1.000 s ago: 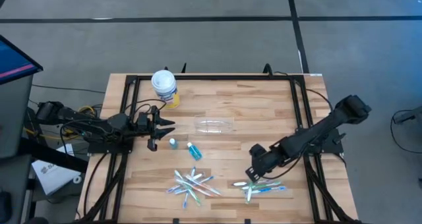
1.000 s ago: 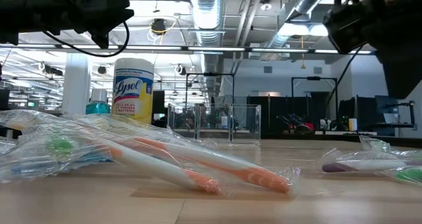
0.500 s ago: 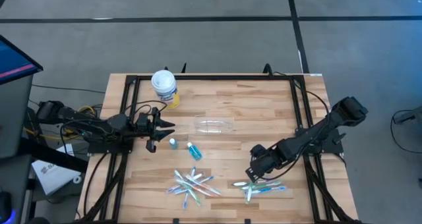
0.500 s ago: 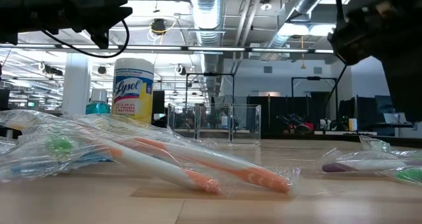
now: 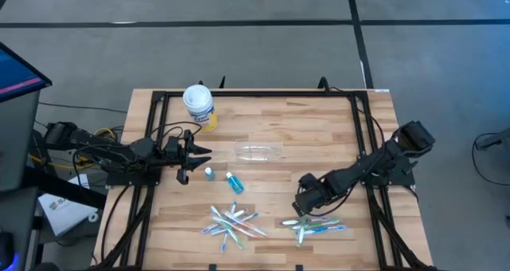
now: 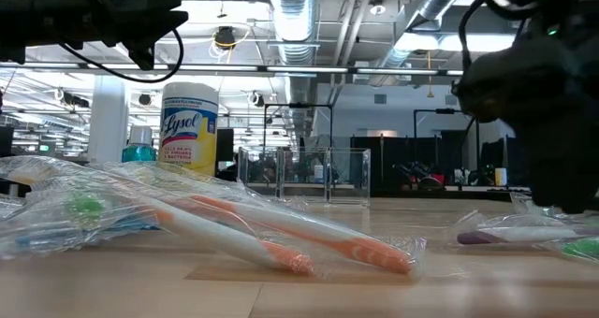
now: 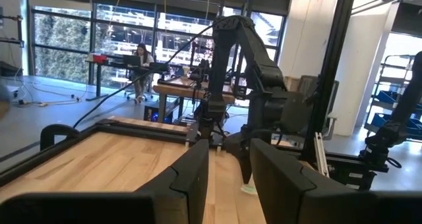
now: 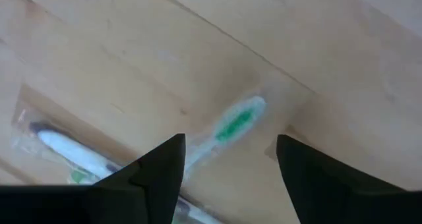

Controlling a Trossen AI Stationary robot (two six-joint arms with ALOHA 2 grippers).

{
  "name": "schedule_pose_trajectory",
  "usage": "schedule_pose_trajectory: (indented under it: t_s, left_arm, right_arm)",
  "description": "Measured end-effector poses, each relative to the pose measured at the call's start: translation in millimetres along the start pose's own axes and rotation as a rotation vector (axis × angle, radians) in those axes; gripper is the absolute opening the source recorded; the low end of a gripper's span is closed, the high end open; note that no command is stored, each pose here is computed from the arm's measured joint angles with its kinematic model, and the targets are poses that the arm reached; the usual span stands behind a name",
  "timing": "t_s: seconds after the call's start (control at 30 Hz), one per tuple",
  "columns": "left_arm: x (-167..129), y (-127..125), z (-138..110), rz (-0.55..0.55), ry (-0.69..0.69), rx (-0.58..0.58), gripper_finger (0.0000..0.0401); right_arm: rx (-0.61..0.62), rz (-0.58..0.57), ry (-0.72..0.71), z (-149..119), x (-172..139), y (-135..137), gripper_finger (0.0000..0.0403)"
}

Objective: Pick & Place toothbrushing station
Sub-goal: Put the top right green toothbrush into the transparent organizer

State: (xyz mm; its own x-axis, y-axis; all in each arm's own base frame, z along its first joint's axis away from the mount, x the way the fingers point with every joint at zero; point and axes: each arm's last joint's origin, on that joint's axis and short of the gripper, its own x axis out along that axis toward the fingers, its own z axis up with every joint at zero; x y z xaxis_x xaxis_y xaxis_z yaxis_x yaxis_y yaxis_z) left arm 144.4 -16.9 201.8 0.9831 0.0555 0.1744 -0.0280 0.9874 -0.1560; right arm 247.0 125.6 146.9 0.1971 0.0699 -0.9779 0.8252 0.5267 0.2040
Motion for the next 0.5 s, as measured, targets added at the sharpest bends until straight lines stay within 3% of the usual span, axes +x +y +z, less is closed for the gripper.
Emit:
schedule_pose_trajectory:
  t_s: [0.5]
  left_arm:
    - [0.0, 0.0, 0.0, 0.0, 0.0, 0.0, 0.0108]
  right_arm:
    - [0.011, 0.003, -0.002, 3.1, 0.8, 0.3, 0.0193]
